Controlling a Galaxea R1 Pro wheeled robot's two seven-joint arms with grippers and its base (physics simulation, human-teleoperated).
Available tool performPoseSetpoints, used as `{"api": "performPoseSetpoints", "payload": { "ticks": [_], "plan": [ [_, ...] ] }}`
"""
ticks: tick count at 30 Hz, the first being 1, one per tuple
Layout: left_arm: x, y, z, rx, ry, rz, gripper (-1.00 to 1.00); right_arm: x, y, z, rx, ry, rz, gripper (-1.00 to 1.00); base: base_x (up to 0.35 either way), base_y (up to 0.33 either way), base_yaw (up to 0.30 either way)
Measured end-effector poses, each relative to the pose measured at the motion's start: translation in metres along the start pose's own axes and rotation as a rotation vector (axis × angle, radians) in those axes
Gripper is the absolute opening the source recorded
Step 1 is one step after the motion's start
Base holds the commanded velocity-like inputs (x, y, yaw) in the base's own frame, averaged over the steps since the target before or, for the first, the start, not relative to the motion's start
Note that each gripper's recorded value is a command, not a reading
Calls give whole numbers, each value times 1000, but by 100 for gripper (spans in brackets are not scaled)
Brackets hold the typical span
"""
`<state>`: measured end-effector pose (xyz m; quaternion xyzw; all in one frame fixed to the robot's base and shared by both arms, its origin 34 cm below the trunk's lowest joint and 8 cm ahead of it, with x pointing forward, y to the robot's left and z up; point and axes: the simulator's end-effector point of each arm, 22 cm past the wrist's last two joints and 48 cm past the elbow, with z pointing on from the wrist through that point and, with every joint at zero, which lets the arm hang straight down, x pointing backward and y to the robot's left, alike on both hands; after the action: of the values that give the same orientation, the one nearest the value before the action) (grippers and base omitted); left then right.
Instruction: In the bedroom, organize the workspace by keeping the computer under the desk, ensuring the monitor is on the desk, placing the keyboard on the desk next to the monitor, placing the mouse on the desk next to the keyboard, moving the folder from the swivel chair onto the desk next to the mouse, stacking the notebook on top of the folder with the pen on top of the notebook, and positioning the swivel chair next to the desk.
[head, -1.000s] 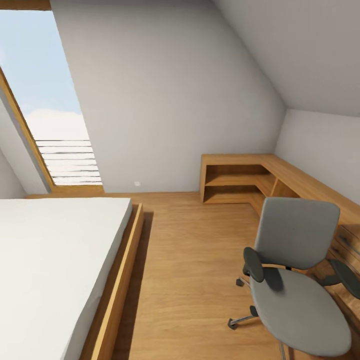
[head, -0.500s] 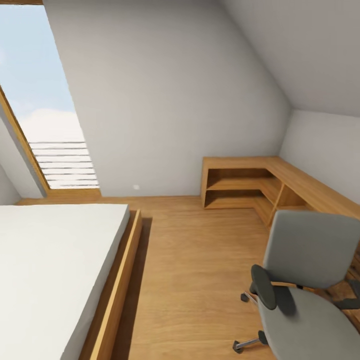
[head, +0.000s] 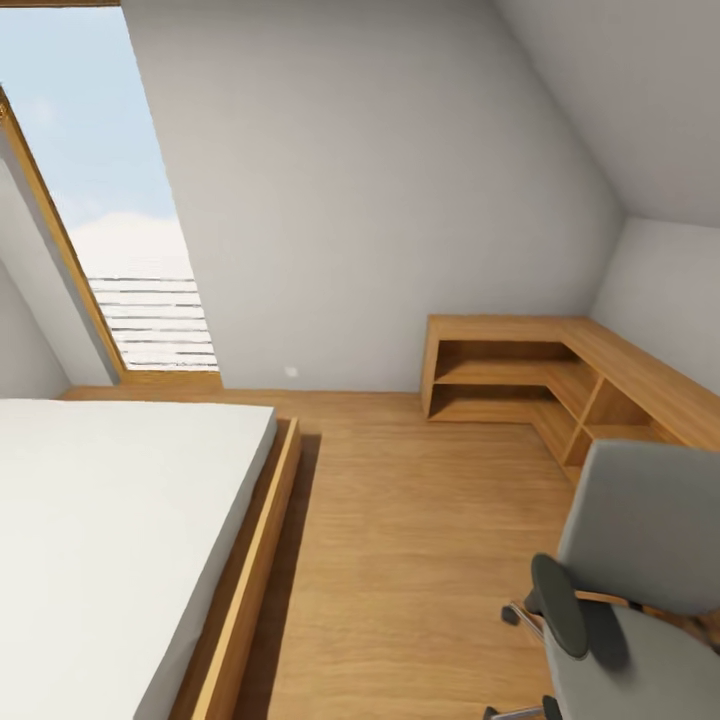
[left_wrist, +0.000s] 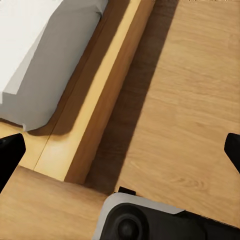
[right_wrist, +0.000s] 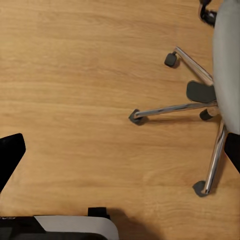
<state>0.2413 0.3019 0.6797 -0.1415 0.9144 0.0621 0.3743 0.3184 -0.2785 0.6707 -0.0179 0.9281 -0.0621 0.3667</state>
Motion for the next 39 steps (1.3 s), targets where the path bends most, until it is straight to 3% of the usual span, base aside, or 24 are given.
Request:
{"api": "performPoseSetpoints", "payload": {
  "ticks": [8,19,39],
  "plan": [
    [0,0,0,0,1,0,100,0,0,0,0,0,0,100,249,0,4],
    [0,0,0,0,1,0,100,0,0,0,0,1,0,100,55,0,-100],
    [0,1,0,-2,2,1,100,0,0,0,0,0,0,100,319,0,-2]
  ]
}}
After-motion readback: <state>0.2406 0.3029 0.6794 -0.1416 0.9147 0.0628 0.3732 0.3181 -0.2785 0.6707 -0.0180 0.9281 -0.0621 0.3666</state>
